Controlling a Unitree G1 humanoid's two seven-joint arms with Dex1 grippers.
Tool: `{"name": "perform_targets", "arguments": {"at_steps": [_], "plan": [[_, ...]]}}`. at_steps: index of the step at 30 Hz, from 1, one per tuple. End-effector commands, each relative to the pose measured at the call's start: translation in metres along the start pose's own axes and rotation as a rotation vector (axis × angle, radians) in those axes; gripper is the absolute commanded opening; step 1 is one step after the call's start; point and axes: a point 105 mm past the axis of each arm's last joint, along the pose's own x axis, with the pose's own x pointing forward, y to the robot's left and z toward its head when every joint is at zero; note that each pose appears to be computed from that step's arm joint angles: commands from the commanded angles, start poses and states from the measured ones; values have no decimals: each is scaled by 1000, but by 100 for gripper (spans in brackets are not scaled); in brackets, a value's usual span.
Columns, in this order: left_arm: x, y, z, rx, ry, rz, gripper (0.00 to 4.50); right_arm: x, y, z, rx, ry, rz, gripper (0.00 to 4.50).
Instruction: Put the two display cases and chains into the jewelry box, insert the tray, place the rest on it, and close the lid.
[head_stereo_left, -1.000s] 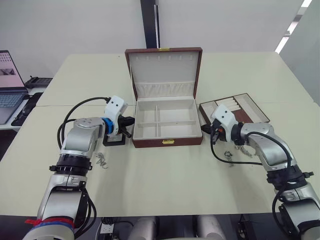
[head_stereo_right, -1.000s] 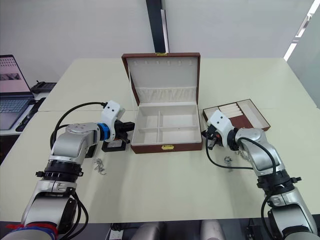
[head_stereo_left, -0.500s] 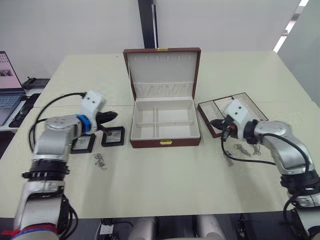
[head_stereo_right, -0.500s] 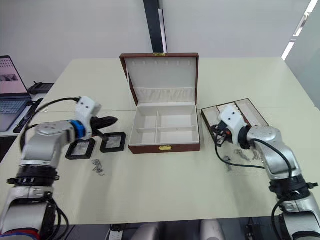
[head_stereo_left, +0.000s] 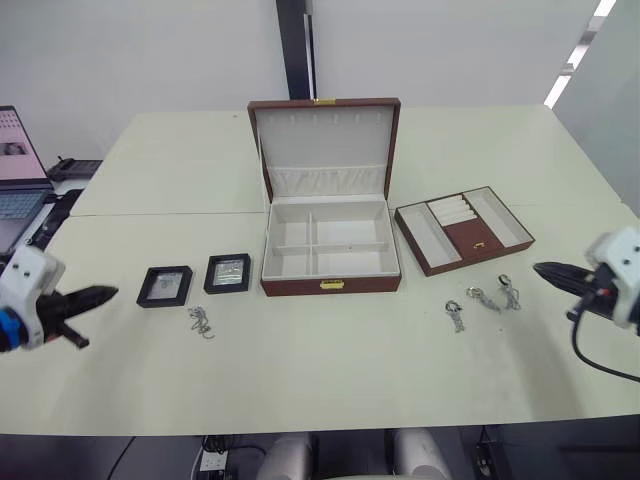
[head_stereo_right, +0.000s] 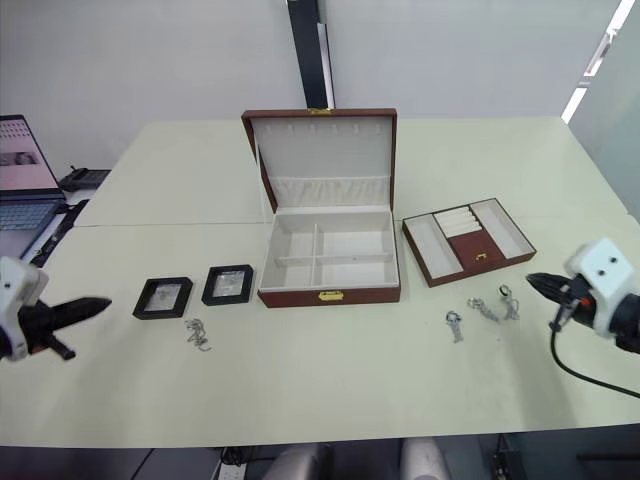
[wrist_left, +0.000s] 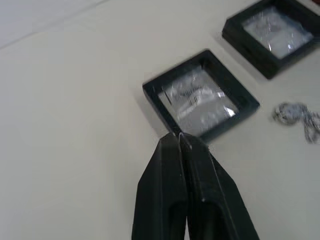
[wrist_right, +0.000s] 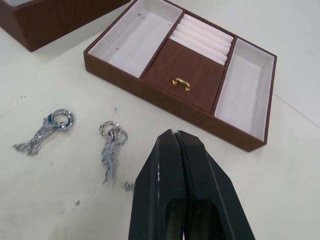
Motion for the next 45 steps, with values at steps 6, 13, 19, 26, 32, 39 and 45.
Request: {"name": "perform_targets", "arguments": {"at_steps": [6, 13, 19, 26, 32, 39, 45], "plan": [[-24, 1, -16, 20, -19, 35, 298, -44, 9, -40, -39, 142, 72, 82], [-31, -8, -30, 0, 17, 22, 450, -52, 14, -53, 6, 184, 96, 266], [-30, -7, -28, -10, -2, 41, 450, -48, 12, -58, 16, 195, 93, 445], [-22, -6, -10, 102, -28, 39, 450, -26, 12, -27, -39, 80, 124, 445], [-12, -15, 10, 275, -3, -91, 450, 10, 39, 36, -115, -121, 288, 445], [-2, -16, 23, 376, 31, -164, 450, 38, 105, 113, -152, -364, 613, 445], [3, -18, 30, 441, 21, -195, 450, 52, 133, 143, -160, -449, 735, 445]]}}
